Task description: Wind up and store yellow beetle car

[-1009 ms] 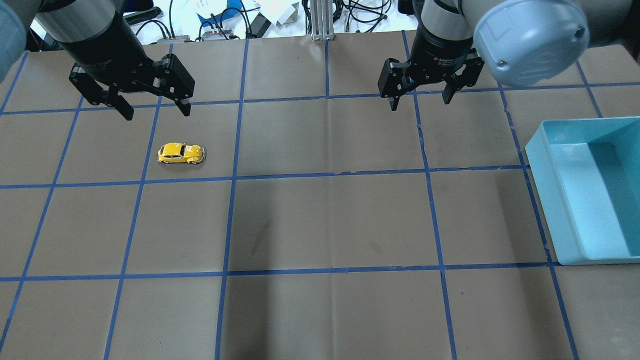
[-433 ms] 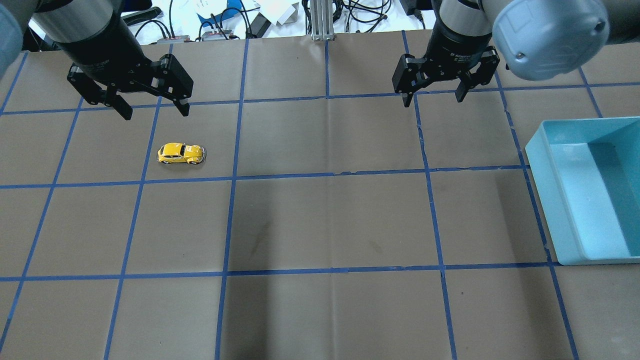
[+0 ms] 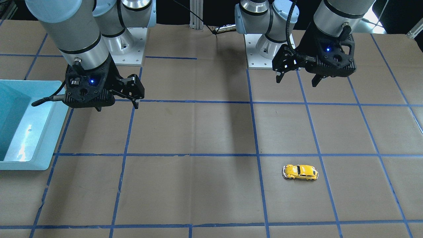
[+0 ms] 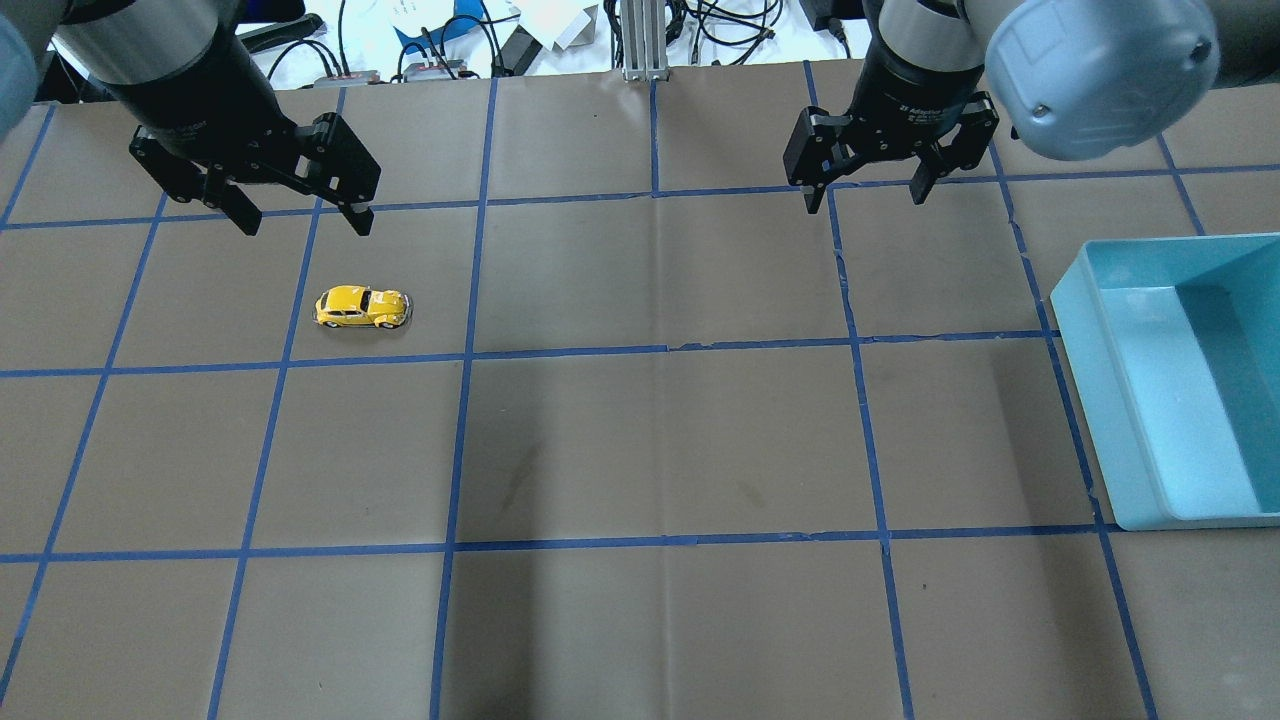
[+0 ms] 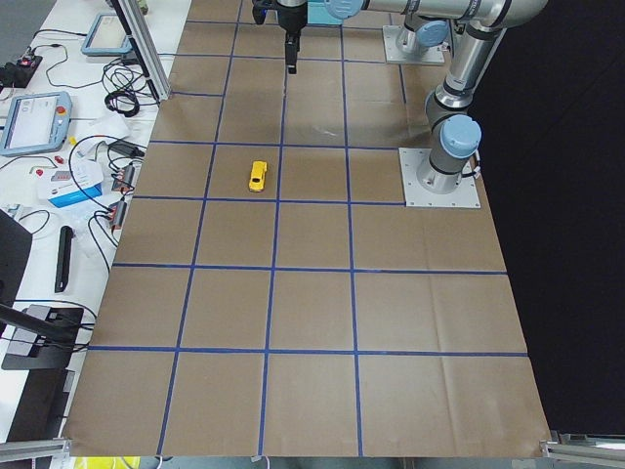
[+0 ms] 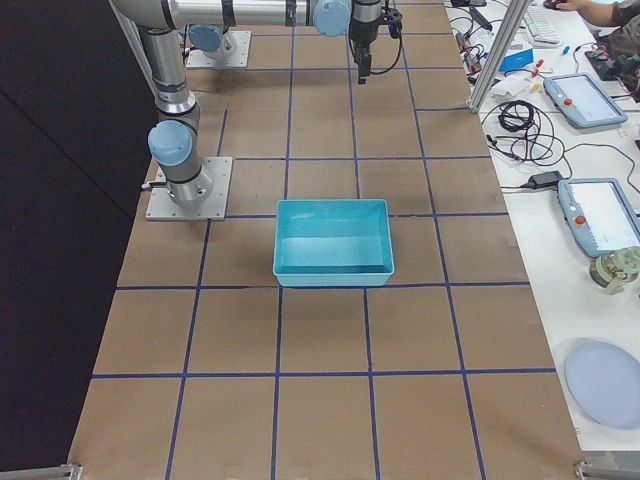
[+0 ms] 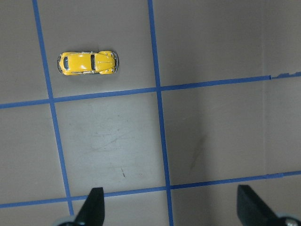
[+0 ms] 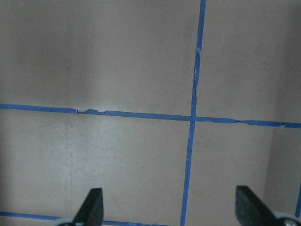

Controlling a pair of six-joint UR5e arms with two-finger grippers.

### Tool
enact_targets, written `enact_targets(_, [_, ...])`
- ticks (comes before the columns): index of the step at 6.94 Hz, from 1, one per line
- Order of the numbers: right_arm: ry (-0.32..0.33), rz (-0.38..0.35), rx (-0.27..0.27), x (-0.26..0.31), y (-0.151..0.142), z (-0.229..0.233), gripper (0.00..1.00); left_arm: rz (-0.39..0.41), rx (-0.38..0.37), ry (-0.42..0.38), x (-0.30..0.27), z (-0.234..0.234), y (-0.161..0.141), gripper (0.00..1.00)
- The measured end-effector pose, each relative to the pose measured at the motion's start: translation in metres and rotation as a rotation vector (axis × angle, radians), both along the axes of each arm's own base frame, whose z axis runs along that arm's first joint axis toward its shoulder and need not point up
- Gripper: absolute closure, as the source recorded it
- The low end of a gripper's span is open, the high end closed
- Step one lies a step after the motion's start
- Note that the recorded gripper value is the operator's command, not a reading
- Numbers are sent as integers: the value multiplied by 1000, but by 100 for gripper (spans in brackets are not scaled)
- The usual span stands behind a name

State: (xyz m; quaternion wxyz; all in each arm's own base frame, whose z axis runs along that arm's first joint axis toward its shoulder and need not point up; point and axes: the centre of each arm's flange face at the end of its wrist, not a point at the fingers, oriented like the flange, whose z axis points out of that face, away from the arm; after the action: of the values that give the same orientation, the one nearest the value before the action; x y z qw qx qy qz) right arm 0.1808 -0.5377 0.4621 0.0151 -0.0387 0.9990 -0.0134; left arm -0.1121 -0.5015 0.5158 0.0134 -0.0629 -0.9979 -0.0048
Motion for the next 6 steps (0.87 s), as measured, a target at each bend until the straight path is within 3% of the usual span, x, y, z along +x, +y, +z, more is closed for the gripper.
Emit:
enact_targets(3, [0,-1,1,0,0,0,0,-190,31,8,7,-27,-13,0])
enact_targets(6, [0,-1,2,0,0,-1,0,-440,-18,-16,50,-57,-55,0])
